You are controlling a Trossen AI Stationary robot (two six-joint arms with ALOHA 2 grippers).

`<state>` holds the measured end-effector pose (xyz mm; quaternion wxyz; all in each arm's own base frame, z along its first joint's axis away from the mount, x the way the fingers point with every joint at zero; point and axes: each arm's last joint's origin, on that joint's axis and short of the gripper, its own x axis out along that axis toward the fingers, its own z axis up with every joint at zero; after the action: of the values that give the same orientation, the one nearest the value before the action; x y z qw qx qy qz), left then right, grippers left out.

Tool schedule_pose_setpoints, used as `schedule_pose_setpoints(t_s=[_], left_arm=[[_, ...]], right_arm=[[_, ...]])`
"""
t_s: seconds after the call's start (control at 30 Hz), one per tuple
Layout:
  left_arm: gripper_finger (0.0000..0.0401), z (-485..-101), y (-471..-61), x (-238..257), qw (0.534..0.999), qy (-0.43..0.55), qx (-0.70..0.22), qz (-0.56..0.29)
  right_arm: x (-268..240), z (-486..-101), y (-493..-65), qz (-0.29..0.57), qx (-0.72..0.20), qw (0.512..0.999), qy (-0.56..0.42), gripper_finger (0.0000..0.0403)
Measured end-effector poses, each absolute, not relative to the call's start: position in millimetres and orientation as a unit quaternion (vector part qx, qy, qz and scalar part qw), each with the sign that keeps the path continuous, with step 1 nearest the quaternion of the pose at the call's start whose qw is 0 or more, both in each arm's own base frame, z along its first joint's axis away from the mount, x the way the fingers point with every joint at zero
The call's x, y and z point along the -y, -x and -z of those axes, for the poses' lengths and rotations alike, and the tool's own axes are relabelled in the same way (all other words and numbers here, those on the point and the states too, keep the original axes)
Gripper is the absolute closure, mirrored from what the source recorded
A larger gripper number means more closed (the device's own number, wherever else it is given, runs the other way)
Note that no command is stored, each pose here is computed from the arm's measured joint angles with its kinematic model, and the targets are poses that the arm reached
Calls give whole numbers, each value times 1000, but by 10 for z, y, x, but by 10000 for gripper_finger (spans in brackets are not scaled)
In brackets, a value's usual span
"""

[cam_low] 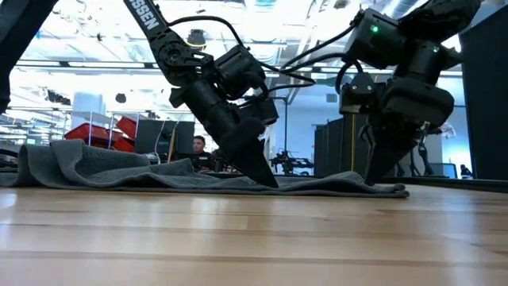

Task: Roll towel
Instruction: Fold the gray towel

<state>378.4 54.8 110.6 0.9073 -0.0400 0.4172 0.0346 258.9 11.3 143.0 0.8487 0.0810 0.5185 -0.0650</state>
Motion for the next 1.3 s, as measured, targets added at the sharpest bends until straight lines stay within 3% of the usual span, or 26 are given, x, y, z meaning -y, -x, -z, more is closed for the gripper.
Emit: schedule_pose_setpoints(t_s=[0.53, 0.67, 0.8, 0.93, 1.13, 1.3], left_arm=[[249, -1171, -3766, -531, 906, 51, -419, -39], [249, -1419, -3715, -569, 903, 35, -427, -37], [249, -1715, -3799, -675, 939, 11, -341, -50], [249, -1541, -3891, -837, 947, 29, -312, -74], [249, -1100, -3824, -1092, 915, 62, -385, -100], [249, -1053, -3673, -1262, 888, 68, -442, -108]], right_arm=[[-90, -1123, -2792, 58, -495, 864, -68, 403], [-90, -1119, -2784, 60, -500, 861, -72, 403], [-94, -1113, -2773, 56, -506, 857, -80, 403], [-97, -1111, -2771, 58, -507, 856, -83, 403], [-97, -1105, -2767, 58, -509, 855, -84, 403], [-97, -1100, -2757, 59, -514, 852, -86, 403]])
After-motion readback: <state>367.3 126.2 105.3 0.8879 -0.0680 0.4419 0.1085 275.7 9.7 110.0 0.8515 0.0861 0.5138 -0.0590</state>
